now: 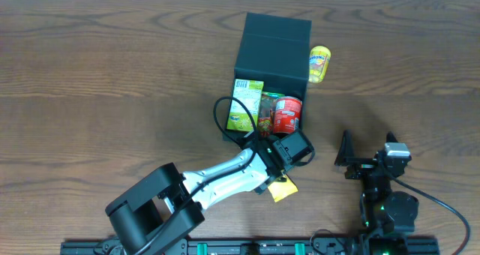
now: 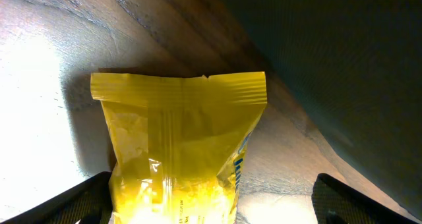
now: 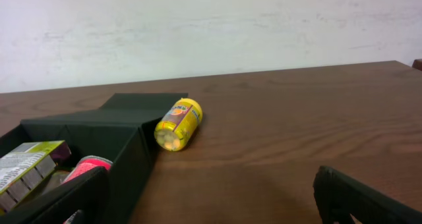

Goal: Pack container

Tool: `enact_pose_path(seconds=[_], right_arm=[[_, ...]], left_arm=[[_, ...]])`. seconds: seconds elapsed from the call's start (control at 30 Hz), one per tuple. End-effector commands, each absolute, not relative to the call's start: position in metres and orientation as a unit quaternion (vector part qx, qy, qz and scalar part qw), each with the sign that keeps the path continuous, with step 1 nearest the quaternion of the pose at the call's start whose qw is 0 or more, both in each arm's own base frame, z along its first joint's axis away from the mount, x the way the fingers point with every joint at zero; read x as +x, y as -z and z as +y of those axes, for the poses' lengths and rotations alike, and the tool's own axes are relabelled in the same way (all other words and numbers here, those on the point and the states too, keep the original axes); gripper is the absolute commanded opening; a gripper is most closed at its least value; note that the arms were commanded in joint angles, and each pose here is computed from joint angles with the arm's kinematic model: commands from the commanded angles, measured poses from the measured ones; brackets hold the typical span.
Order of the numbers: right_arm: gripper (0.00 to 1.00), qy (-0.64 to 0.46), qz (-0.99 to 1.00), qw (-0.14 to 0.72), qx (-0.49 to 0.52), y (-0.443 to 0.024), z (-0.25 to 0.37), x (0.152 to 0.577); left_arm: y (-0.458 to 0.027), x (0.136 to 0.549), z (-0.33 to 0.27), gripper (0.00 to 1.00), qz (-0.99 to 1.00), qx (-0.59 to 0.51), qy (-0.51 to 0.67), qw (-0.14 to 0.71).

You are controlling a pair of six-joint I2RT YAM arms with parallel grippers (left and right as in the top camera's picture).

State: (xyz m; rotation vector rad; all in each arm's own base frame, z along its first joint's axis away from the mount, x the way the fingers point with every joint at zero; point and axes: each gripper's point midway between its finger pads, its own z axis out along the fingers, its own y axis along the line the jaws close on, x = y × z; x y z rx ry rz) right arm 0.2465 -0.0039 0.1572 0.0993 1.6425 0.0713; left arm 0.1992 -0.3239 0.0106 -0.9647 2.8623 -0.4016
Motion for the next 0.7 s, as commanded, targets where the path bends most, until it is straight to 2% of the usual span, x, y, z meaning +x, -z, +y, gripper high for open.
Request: enact_pose_path(seconds=[0.0, 0.67], right_arm=[[0.99, -0.04, 0.732, 0.679, 0.044, -0.1564, -0.0008, 0.2463], [0.99, -0.04, 0.732, 0.679, 0.044, -0.1564, -0.0008, 0.2463]], left_arm=[[0.0021, 0.194, -0.3244, 0.96, 0.949, -0.292, 0.116, 0.033], [0.0036, 0.1879, -0.3201, 0.96, 0.955, -0.277, 0.102, 0.031]])
